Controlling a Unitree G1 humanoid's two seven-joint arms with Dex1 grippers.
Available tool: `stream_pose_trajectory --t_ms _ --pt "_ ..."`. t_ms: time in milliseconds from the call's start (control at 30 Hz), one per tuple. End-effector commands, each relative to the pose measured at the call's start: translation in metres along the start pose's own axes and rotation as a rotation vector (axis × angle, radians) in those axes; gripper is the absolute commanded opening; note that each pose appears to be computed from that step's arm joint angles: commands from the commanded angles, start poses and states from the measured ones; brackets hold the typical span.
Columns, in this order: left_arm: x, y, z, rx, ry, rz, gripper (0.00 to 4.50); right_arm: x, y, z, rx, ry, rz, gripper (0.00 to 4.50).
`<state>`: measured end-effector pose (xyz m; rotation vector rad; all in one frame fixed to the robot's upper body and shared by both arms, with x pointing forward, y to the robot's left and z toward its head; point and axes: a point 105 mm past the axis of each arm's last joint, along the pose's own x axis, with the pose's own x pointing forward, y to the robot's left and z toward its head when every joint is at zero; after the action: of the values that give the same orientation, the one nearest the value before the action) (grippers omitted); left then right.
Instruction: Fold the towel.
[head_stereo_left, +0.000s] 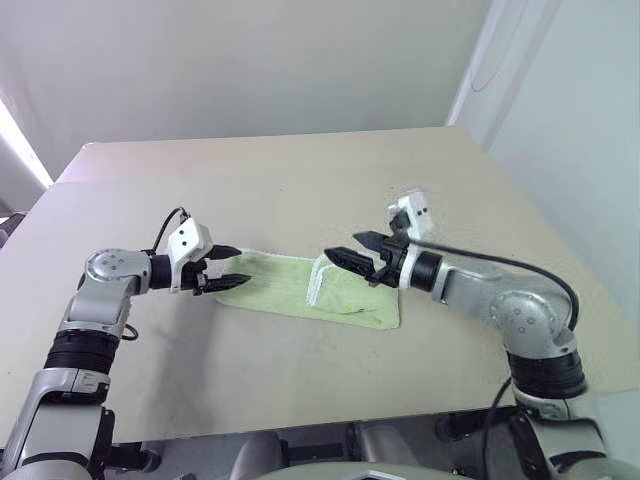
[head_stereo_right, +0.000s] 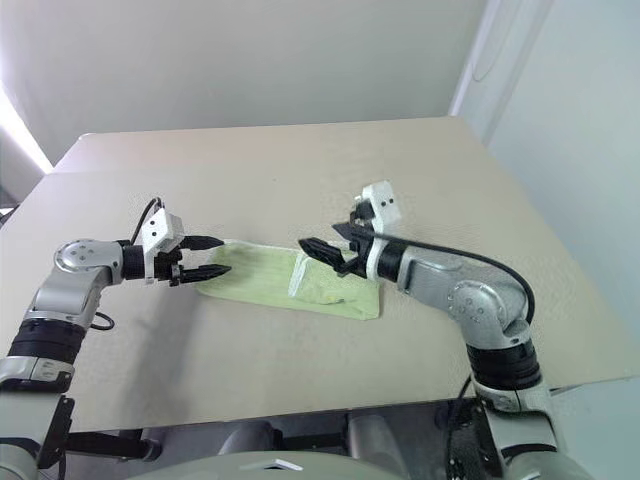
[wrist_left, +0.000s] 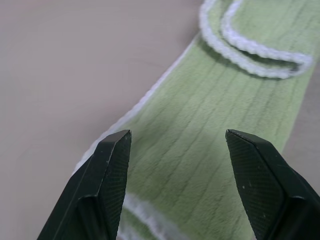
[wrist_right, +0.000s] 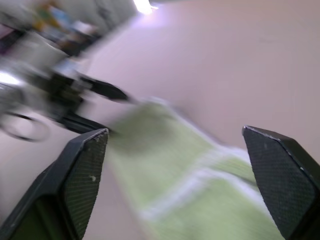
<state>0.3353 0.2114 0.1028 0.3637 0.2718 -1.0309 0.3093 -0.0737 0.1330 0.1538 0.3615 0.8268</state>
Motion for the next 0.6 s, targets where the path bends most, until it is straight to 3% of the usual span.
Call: stream_pose_trajectory --t_ms 33,233,333,600 --pt "-0.016 0.019 0.013 -0.027 -0.029 0.075 3.18 0.020 -0.004 -0.024 -0.077 0.037 -0.010 4.49" --pt "-0.028 0.018 0.004 -0.117 0.036 0.080 3.18 0.040 -0.012 -0.071 -0.201 0.166 -0.059 4.49" --pt "-0.036 0.018 0.001 -0.187 0.068 0.080 3.18 0.041 -0.027 -0.079 -0.262 0.202 -0.130 4.49" --pt "-0.055 0.017 -0.009 -0.523 0.165 0.101 3.18 0.025 -0.012 -0.014 -0.229 -0.007 -0.041 4.49"
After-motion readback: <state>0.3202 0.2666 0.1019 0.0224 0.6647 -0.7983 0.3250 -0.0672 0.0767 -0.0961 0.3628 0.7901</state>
